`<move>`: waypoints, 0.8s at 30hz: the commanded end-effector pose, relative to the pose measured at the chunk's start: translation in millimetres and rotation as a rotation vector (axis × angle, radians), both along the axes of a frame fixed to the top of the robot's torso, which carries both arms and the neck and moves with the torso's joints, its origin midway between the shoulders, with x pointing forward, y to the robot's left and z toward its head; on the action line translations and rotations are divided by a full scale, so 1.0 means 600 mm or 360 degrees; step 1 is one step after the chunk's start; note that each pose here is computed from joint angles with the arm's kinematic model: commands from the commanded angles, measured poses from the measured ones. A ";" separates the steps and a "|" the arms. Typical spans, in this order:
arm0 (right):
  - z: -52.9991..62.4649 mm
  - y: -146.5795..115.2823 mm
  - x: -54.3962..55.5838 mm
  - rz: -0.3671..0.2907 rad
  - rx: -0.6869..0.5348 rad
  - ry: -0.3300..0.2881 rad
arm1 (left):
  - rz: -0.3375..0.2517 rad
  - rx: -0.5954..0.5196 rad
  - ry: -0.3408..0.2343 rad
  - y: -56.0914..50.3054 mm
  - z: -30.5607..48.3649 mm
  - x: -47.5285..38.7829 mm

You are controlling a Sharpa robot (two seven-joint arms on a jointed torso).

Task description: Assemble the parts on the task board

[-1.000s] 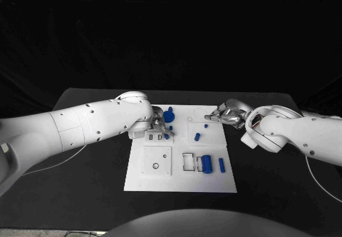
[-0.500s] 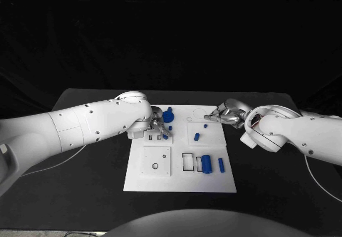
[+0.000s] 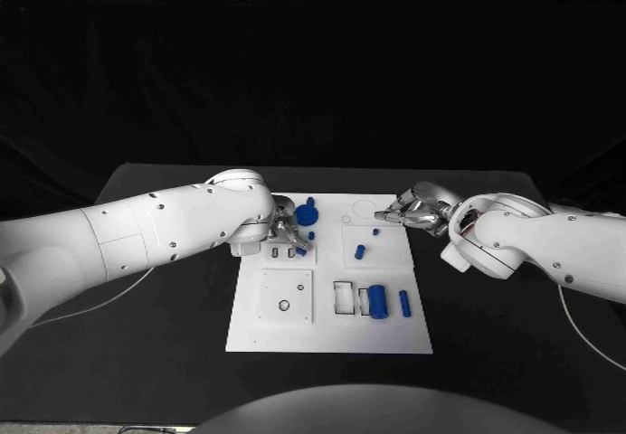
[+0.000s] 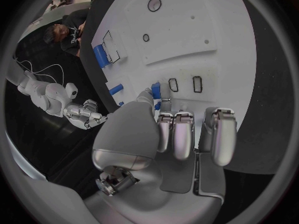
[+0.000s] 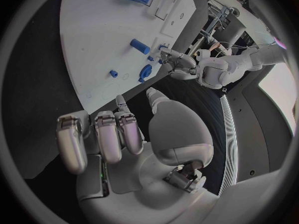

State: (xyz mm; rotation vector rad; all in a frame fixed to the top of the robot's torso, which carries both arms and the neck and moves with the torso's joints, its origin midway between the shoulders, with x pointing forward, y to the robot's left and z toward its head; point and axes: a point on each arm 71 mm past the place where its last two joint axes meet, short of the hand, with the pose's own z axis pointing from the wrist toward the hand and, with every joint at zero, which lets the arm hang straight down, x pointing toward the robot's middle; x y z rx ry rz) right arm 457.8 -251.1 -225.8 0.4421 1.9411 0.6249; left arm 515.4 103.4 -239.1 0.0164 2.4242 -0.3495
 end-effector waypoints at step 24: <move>-0.014 -0.004 -0.002 0.0004 -0.0028 0.0026 | 0.0067 0.0086 0.0024 0.046 0.041 0.006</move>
